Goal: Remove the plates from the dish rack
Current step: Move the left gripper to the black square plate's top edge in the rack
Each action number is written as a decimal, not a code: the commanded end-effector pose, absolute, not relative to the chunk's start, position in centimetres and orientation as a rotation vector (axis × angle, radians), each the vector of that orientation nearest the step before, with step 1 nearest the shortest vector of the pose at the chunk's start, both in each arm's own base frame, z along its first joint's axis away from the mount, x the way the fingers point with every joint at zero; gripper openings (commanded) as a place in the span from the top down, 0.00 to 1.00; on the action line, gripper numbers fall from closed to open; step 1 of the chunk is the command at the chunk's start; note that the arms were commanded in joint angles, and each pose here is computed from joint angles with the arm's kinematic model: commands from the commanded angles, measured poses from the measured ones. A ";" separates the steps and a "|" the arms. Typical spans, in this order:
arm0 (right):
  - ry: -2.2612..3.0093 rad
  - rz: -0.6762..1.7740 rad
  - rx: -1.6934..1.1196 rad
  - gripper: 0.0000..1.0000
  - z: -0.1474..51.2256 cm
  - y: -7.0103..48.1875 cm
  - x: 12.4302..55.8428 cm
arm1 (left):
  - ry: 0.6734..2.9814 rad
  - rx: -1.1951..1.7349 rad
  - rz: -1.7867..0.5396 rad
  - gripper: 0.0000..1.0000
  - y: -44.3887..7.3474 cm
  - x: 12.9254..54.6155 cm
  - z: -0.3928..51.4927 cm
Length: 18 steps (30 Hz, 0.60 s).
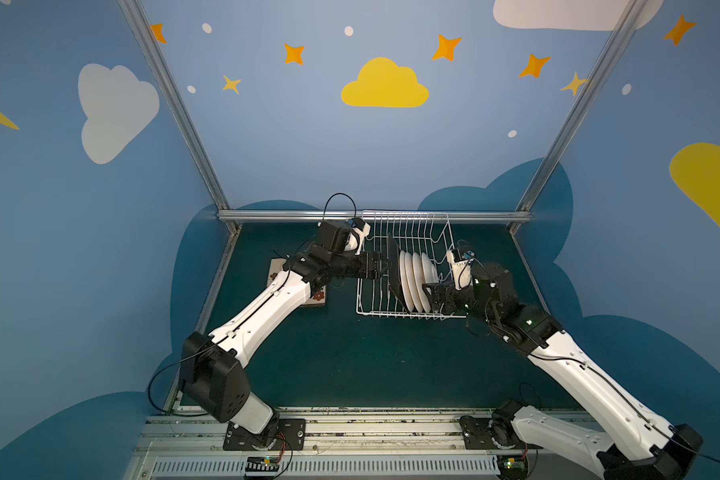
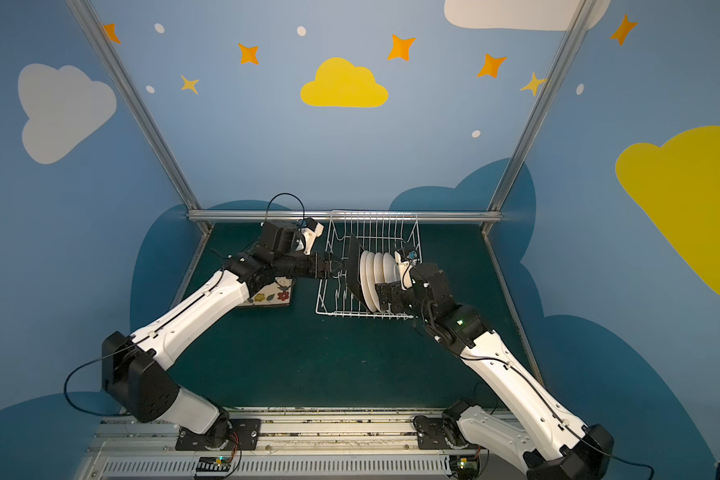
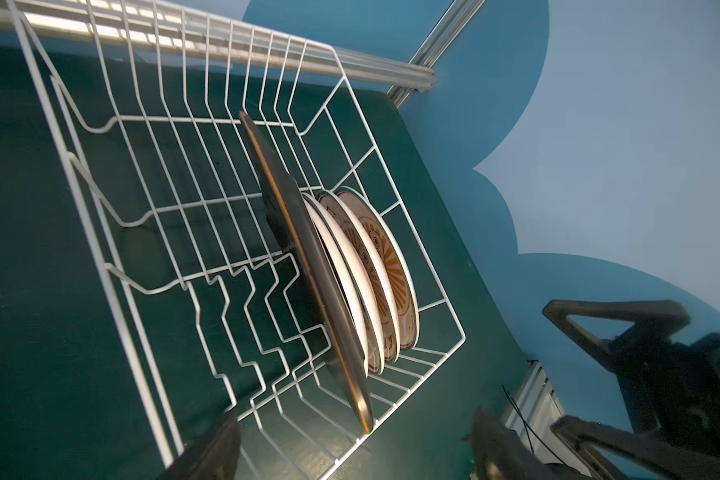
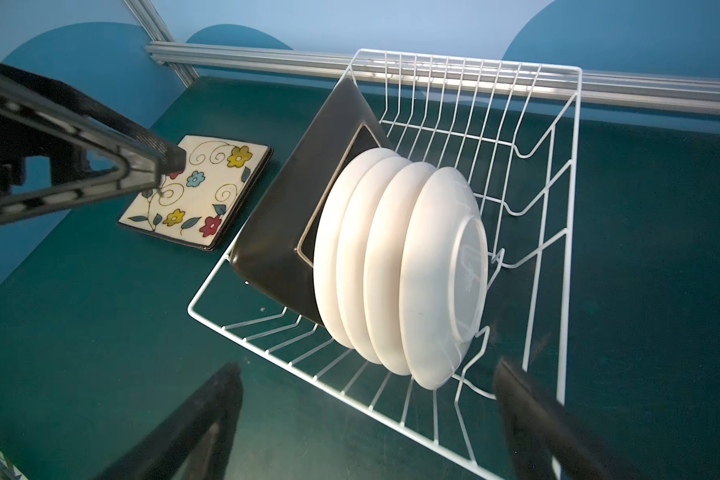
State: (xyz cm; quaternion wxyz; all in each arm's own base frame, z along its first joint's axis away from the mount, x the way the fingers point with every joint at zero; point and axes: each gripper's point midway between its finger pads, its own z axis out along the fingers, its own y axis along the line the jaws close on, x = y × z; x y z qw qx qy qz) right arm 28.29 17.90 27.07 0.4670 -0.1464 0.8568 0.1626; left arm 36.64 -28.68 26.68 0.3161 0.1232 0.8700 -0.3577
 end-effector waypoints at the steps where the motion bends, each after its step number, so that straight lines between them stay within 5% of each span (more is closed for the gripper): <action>1: 2.094 0.425 -0.336 0.06 27.2 17.4 28.0 | 2.341 0.312 -0.923 0.22 -29.4 37.1 25.9; 18: 2.097 0.464 -0.330 0.06 26.7 17.4 28.3 | 2.519 0.339 -0.692 0.42 -30.6 39.6 19.9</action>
